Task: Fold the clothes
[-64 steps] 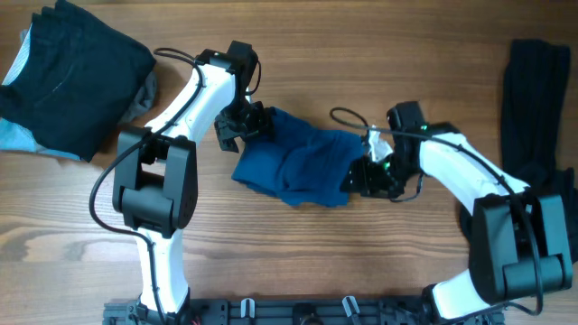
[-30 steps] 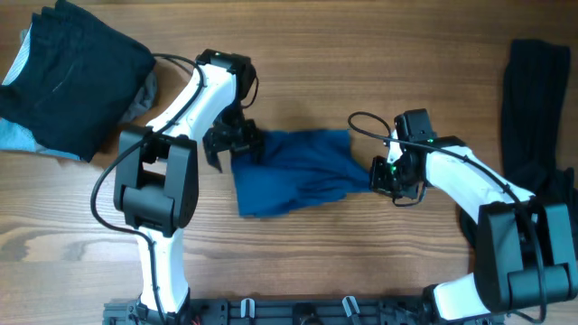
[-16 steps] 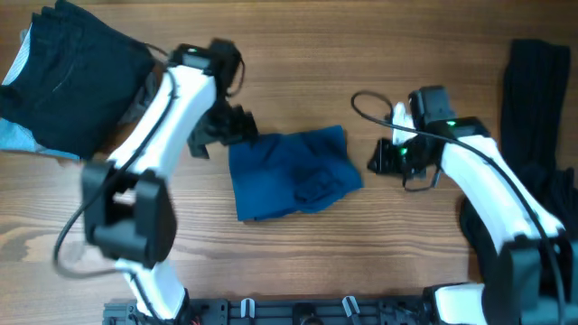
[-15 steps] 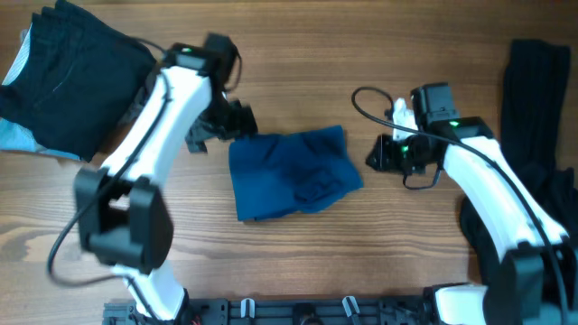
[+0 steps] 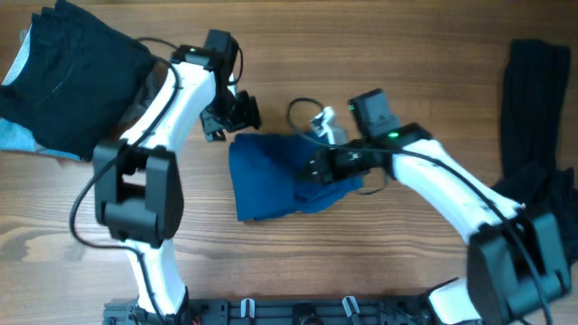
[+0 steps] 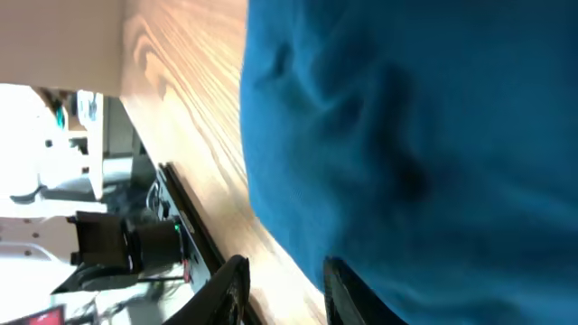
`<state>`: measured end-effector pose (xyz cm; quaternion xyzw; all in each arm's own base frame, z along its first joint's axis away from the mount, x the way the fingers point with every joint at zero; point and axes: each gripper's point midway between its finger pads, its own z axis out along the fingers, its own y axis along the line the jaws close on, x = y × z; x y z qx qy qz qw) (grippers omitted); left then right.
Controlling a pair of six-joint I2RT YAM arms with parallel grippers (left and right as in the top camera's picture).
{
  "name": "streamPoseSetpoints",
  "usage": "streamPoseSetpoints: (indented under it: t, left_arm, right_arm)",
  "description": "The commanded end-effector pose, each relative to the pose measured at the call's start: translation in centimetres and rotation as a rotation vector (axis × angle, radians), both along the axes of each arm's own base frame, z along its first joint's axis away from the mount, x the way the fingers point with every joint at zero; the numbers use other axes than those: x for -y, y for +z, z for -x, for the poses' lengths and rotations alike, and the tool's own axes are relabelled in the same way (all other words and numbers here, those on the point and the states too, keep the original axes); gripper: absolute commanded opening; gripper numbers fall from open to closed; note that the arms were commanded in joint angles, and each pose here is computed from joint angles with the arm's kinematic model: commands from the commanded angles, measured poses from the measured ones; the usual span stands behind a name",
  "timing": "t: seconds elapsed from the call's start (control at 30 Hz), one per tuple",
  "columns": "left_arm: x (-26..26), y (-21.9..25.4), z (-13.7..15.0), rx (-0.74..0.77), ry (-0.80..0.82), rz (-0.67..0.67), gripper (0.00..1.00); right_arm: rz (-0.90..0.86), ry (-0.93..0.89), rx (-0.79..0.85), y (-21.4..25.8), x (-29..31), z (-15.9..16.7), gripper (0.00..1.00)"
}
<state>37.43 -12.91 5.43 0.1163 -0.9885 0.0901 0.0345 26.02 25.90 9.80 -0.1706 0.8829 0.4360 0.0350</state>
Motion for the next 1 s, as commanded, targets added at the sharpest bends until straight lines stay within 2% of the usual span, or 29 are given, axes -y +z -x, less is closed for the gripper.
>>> streamPoseSetpoints:
  t: [0.0, 0.2, 0.3, 0.37, 0.53, 0.63, 0.67, 0.73, 0.9, 0.97]
  left_arm:
    - [1.3, -2.0, 1.1, -0.064, -0.073, 0.026, 0.76]
    - [-1.7, -4.5, 1.3, -0.094, -0.081, -0.152, 0.72]
    - [-2.5, -5.4, 3.3, -0.172, -0.080, -0.170, 0.67]
    - [-2.9, -5.9, 5.0, -0.234, -0.072, -0.183, 0.63]
    - [-2.3, -5.7, 10.0, -0.433, -0.057, -0.116, 0.59]
    - [-2.0, -5.1, 11.2, -0.489, -0.051, -0.095, 0.61]
    - [-1.6, -4.8, 11.2, -0.487, -0.046, -0.074, 0.64]
    - [-1.3, -4.2, 10.7, -0.458, -0.037, -0.047, 0.65]
    - [-2.0, -0.6, 6.8, -0.256, 0.018, 0.012, 0.69]
    - [-0.3, 2.7, 3.8, -0.078, 0.022, 0.176, 0.77]
  right_arm:
    - [0.029, 0.007, -0.158, -3.5, -1.3, 1.7, 0.32]
    - [0.205, -0.047, -0.362, -8.7, 0.4, 3.8, 0.32]
    - [0.397, -0.120, -0.399, -10.8, 3.1, 4.4, 0.32]
    - [0.439, -0.151, -0.397, -11.2, 4.3, 4.0, 0.31]
    - [0.537, -0.329, -0.342, -12.2, 9.8, -0.3, 0.32]
    - [0.566, -0.408, -0.247, -11.6, 13.5, -4.3, 0.32]
    - [0.533, -0.411, -0.210, -10.3, 14.3, -6.0, 0.33]
    - [0.519, -0.401, -0.190, -8.8, 14.7, -6.9, 0.33]
    - [0.521, -0.374, -0.175, -6.8, 14.7, -6.7, 0.33]
    - [0.530, -0.369, -0.203, -6.8, 14.8, -6.0, 0.33]
